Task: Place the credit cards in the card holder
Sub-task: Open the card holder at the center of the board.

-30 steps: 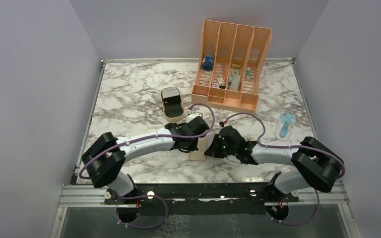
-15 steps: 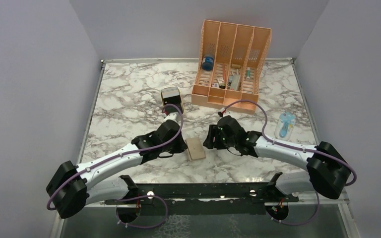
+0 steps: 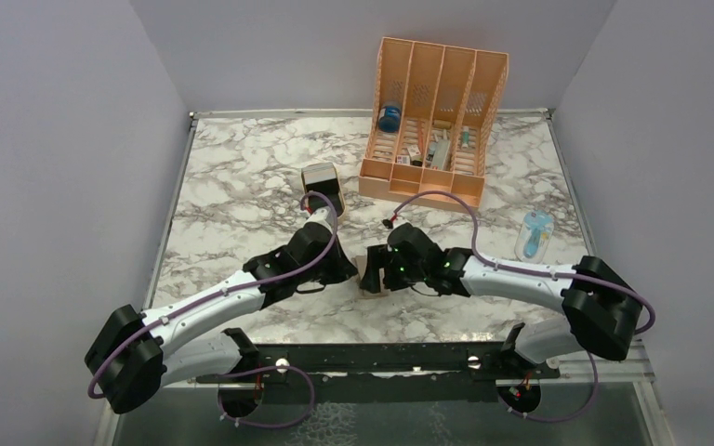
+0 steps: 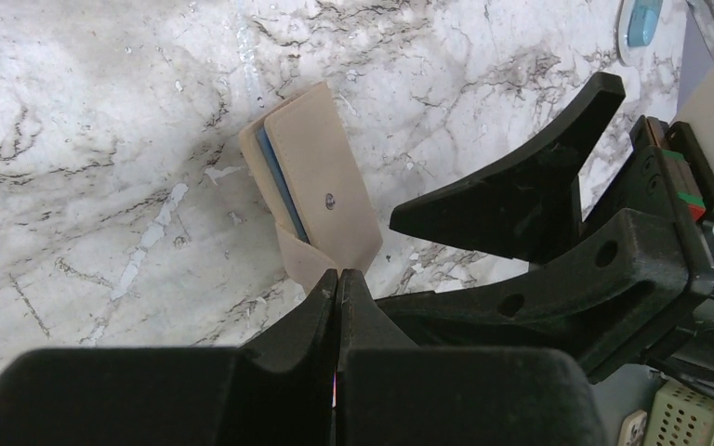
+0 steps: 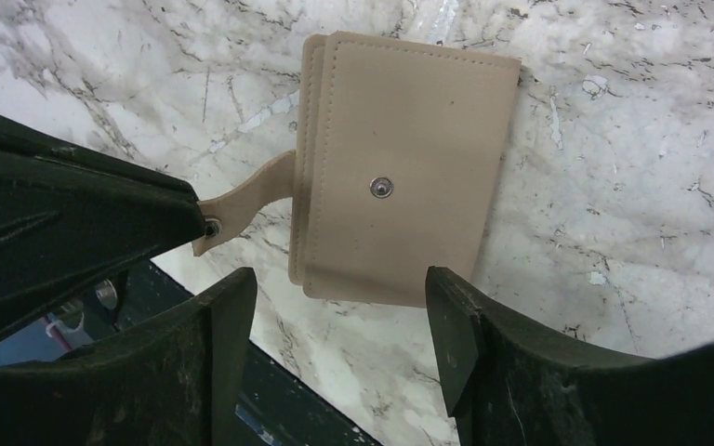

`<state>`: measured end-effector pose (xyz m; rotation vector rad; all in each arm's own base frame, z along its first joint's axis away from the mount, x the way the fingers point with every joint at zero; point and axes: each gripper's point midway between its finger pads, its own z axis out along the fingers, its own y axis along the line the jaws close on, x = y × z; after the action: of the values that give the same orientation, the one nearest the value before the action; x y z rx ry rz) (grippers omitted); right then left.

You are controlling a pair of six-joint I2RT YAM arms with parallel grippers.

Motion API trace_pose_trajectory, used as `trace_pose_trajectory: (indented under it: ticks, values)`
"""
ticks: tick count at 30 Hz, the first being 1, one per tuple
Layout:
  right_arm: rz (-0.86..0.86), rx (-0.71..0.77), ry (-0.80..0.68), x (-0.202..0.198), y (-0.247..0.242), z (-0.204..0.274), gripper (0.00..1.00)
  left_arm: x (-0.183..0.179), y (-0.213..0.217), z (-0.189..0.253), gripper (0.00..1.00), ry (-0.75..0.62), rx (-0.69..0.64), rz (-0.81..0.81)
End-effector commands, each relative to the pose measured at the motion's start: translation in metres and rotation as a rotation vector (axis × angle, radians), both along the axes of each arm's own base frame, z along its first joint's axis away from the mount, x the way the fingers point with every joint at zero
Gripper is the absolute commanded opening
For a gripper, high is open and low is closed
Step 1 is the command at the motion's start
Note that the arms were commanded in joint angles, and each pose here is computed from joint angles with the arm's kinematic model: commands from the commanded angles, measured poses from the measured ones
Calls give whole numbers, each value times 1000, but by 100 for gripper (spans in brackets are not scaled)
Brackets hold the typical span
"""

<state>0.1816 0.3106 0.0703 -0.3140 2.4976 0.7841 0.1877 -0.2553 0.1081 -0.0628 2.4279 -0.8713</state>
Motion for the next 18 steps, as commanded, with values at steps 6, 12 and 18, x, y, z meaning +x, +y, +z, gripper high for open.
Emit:
trace_pose_trajectory:
  ticks: [6, 12, 18]
  values:
    - [1, -60, -33, 7, 2, -4, 68, 1, -7, 14, 0, -17, -52, -11]
    - [35, -45, -17, 3, 11, -6, 68, 2, -7, 16, 0, -17, -53, -10]
    - [8, -95, -21, 6, 6, -15, 68, 2, -8, 16, 0, -16, -54, -11]
